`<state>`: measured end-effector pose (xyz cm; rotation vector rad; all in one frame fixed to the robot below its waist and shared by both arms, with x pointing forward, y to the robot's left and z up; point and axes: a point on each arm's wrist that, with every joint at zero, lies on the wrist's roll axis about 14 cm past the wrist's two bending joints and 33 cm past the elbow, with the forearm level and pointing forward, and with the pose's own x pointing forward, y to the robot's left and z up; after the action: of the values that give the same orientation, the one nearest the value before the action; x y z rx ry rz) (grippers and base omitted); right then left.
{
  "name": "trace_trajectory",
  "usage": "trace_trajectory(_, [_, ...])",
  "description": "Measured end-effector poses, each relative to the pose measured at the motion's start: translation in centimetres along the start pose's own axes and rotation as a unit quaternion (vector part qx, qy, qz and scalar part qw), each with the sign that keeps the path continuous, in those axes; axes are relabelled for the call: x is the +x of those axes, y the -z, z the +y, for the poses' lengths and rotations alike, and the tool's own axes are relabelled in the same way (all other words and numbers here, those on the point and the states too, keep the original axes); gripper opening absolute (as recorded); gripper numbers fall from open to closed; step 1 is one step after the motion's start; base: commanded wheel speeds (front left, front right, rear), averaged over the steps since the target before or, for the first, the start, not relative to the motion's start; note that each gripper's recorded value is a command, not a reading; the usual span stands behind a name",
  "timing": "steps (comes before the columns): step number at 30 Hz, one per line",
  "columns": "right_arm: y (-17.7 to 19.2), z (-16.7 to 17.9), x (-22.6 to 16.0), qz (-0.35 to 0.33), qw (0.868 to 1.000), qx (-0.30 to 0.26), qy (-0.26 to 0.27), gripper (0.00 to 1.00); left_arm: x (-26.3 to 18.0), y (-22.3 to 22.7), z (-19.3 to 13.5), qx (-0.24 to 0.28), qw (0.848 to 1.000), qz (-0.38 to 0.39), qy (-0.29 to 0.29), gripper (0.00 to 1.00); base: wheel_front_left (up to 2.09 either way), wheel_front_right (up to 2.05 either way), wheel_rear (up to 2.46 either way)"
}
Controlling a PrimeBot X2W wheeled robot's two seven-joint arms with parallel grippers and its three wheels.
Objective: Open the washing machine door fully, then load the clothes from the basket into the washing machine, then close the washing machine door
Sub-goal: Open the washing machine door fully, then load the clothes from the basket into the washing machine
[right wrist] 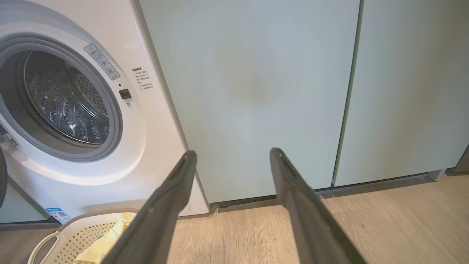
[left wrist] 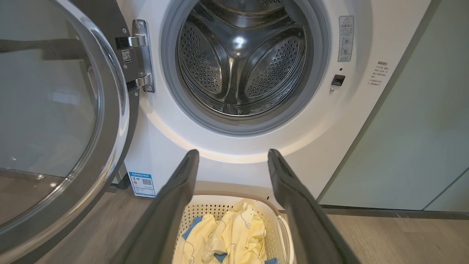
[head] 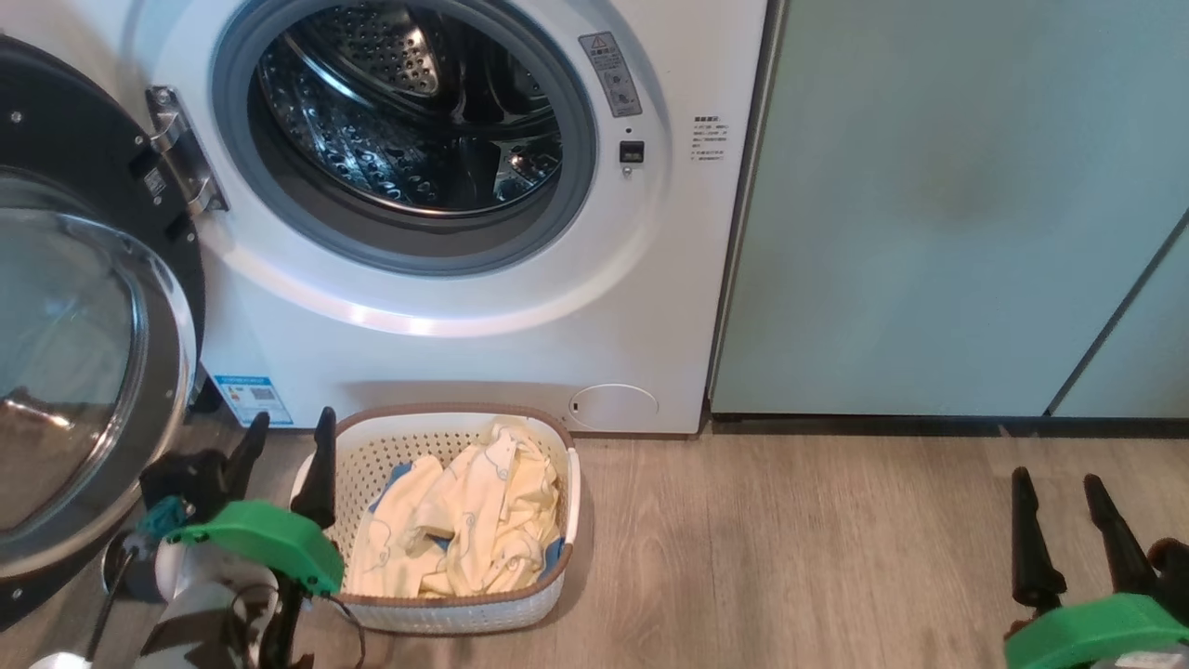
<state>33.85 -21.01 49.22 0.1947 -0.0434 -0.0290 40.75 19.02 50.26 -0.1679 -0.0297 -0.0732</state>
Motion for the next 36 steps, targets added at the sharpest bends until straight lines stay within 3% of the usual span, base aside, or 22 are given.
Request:
trace_trajectory(22, [0.2,0.5,0.3,0.002,1.000,0.002,-0.007,1.00,-0.3,0.7,0.7,-0.008,1.000,0.013,-0.011,1.00,0.05,-0.05,0.00])
trace_trajectory(36, [0.7,0.4,0.3,0.011,1.000,0.003,-0.004,1.00,-0.2,1.2,0.8,-0.013,1.000,0.019,-0.011,1.00,1.48,-1.47,-0.01])
